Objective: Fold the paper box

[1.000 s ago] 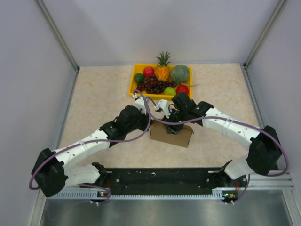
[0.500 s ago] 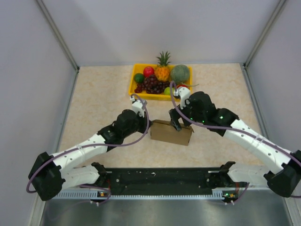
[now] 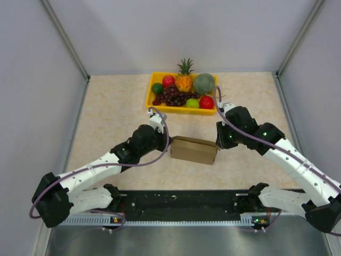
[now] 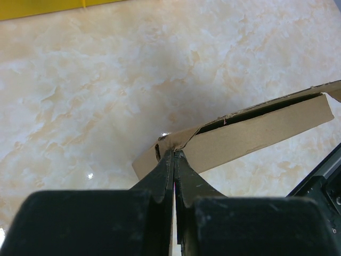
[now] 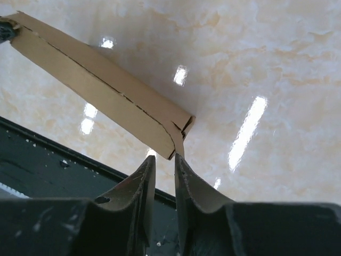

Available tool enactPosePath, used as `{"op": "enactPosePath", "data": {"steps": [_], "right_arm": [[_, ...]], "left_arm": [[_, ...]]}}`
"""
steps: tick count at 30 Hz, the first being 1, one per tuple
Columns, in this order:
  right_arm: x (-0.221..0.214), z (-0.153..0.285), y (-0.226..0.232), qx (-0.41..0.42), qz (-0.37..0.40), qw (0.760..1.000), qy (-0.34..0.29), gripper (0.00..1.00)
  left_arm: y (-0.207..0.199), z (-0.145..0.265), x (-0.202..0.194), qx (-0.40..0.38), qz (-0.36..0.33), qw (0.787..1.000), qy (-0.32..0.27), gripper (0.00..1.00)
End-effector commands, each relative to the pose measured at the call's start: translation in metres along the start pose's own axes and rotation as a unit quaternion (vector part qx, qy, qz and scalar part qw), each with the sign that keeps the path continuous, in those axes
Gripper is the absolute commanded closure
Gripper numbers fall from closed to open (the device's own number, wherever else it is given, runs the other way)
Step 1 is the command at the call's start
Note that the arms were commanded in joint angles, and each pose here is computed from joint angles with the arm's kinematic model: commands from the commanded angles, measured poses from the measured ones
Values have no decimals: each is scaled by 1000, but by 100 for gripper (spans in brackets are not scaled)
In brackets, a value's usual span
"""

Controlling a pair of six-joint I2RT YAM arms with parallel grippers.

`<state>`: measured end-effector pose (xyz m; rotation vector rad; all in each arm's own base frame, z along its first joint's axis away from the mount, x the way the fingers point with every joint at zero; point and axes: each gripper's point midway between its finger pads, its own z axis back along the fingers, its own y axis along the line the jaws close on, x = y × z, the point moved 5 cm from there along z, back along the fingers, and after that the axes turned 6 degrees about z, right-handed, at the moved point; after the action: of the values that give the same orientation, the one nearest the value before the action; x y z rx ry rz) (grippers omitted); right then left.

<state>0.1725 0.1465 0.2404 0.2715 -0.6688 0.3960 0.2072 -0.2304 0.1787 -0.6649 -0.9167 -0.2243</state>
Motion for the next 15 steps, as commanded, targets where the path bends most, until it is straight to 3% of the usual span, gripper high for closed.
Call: {"op": "enactPosePath", "data": {"steps": [1,15], "right_arm": [[2,-1,-2,-10,15,1000,22,80],[1,-18,-4,-28,20,998,61,86]], "left_arm": [[17,6,-28,40,-14,997,64,100],[16,7,-27,39,-14,997,63,100]]}}
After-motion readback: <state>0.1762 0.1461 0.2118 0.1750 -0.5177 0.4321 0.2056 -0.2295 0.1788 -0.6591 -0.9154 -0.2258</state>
